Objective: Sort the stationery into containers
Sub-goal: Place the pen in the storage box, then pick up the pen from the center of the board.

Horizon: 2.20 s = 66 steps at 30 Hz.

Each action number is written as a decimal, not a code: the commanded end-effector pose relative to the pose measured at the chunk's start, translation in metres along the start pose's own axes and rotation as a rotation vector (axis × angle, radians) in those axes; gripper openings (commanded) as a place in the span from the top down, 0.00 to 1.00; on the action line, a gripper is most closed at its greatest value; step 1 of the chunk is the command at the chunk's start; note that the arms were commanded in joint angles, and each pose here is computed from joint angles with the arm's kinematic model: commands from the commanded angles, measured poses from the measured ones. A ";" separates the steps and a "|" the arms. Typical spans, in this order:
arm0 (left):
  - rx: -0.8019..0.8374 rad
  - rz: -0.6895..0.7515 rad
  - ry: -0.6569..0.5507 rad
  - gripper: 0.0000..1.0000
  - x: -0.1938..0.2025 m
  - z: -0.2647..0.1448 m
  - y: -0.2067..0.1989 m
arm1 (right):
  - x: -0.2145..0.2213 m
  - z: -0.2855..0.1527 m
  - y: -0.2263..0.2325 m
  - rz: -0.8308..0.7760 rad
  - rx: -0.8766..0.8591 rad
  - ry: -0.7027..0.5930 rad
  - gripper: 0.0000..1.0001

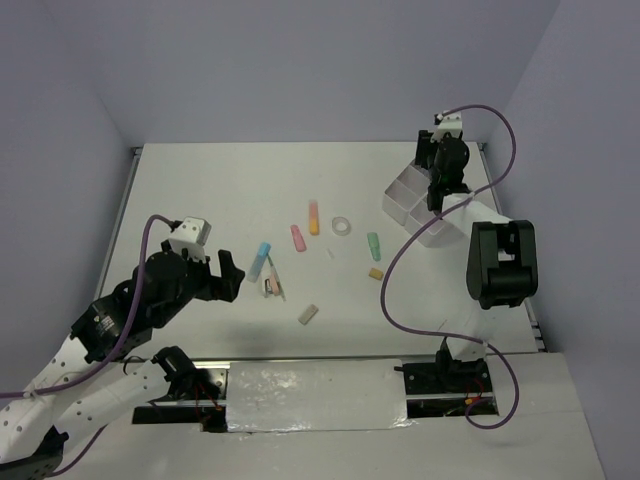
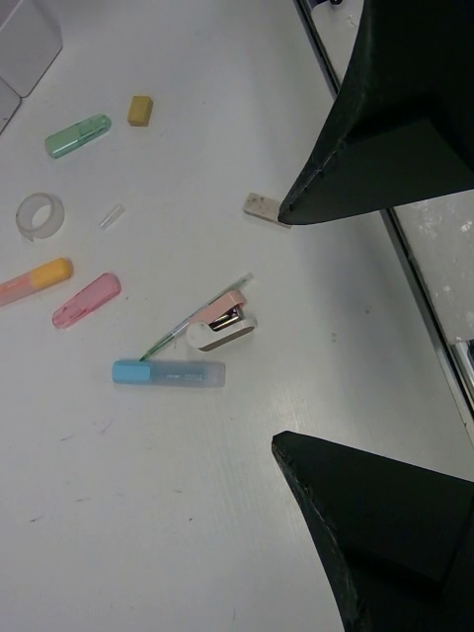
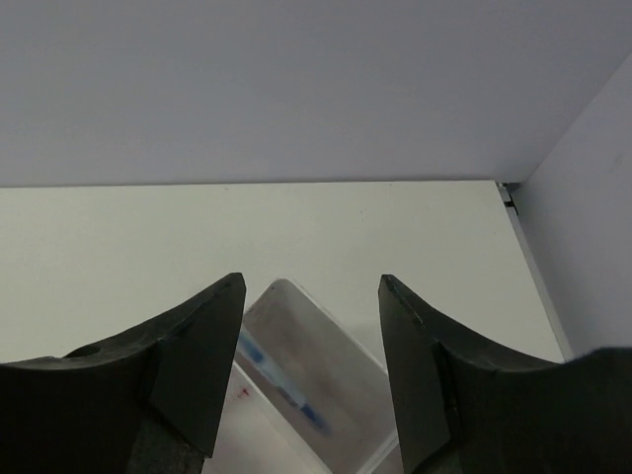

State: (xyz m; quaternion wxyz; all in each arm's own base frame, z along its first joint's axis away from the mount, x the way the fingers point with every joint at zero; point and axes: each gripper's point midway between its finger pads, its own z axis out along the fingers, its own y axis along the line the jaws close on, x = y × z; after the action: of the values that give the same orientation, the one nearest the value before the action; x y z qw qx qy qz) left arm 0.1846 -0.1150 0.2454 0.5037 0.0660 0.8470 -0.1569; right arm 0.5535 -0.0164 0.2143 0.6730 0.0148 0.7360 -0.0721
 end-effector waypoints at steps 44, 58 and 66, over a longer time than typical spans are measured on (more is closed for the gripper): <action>-0.207 -0.274 0.110 0.02 -0.002 0.067 0.014 | 0.062 -0.320 0.257 0.120 -0.463 0.572 0.46; -0.374 -0.331 0.346 0.27 0.049 0.182 -0.025 | 0.057 -0.341 0.190 0.144 -0.410 0.504 0.44; -0.496 -0.354 0.380 0.34 0.069 0.205 -0.015 | 0.064 -0.346 0.190 0.154 -0.447 0.499 0.44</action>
State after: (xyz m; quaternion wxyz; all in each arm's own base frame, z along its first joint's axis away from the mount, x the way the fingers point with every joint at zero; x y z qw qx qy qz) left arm 0.3083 -0.2011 0.0916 0.2883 -0.1451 0.9462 -0.0240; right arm 0.2253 0.2101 0.1551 0.4457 -0.0675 0.8824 0.1348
